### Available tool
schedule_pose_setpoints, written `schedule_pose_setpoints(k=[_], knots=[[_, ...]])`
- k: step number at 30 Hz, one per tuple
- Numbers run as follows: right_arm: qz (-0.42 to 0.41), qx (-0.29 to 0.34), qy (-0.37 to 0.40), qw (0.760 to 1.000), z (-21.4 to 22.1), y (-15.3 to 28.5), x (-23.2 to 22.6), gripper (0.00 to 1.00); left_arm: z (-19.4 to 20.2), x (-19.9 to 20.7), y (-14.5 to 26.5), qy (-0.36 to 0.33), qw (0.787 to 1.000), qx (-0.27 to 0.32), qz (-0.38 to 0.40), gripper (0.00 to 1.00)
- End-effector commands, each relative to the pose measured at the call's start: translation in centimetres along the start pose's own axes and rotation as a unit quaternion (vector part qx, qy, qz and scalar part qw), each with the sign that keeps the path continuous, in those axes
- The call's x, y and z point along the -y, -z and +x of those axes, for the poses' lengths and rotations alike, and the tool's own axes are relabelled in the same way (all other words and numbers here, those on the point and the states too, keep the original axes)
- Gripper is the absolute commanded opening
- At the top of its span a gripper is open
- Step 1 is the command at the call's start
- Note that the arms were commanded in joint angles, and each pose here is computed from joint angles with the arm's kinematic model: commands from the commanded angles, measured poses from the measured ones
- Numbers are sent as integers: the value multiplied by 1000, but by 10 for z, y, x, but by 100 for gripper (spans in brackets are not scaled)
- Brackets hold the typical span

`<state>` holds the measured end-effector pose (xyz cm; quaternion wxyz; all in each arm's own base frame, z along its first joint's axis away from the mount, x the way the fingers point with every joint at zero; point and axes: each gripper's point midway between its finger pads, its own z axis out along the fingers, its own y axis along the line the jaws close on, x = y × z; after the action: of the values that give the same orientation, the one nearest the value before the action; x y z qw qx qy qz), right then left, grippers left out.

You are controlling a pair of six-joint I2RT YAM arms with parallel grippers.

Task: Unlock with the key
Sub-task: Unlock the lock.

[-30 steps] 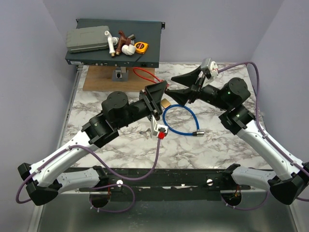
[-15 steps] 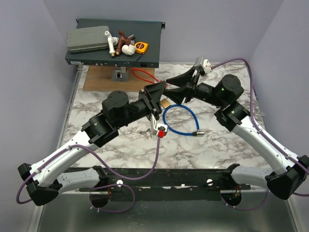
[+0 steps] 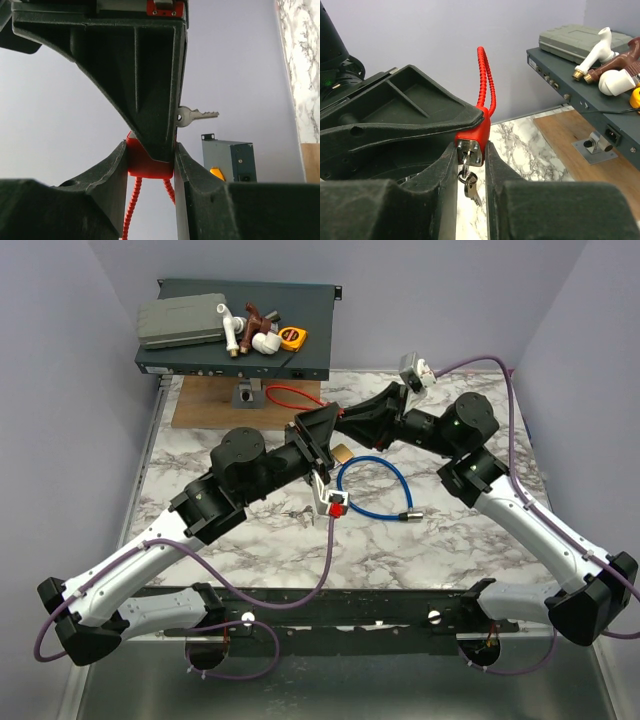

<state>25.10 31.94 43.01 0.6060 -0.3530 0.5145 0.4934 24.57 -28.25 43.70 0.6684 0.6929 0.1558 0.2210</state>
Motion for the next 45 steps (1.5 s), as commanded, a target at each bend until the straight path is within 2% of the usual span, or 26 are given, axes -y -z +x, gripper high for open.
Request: schedule_pose_setpoints(k=[1, 3, 6, 8, 9, 12, 16, 19, 22, 24, 28, 34, 37, 38, 40, 41, 45], knots=[[29, 22, 12, 999, -6, -1, 13, 4, -25, -4, -6, 60, 997, 56, -1, 39], [32, 18, 18, 999, -3, 2, 13, 1, -24, -8, -5, 100, 993, 55, 2, 63], [38, 5, 29, 999, 3, 8, 13, 1, -18, -9, -1, 172, 984, 42, 12, 78], [43, -3, 32, 999, 7, 14, 11, 1, -13, -11, 4, 223, 974, 32, 18, 95], [45, -6, 34, 998, 8, 16, 10, 1, -10, -11, 8, 248, 968, 28, 26, 98], [48, -19, 40, 998, 12, 23, 8, 1, -7, -7, 20, 324, 944, 20, 64, 99], [34, -41, 56, 997, 17, 29, 1, 1, -14, 23, 41, 407, 897, 30, 168, 98], [8, -62, 62, 996, 21, 30, -7, 1, -18, 30, 43, 467, 857, 35, 217, 99], [-18, -73, 62, 995, 22, 29, -15, 1, -32, 34, 49, 491, 826, 53, 272, 98], [-30, -80, 60, 995, 22, 28, -18, 1, -35, 41, 49, 491, 816, 55, 301, 98], [-41, -85, 55, 994, 21, 27, -21, 1, -37, 51, 47, 489, 806, 60, 329, 91], [-51, -96, 46, 993, 22, 27, -26, 1, -29, 65, 37, 496, 798, 47, 339, 70], [-58, -97, 54, 992, 23, 27, -29, 1, -24, 61, 28, 504, 801, 43, 321, 51], [-62, -99, 57, 992, 24, 27, -29, 1, -23, 60, 25, 509, 800, 44, 316, 41], [-65, -101, 54, 991, 25, 26, -30, 1, -21, 56, 18, 525, 795, 38, 302, 8], [-68, -101, 53, 991, 25, 26, -31, 1, -21, 55, 16, 532, 791, 37, 299, 4], [-84, -95, 50, 991, 24, 23, -37, 1, -30, 63, 16, 545, 776, 44, 314, 5]])
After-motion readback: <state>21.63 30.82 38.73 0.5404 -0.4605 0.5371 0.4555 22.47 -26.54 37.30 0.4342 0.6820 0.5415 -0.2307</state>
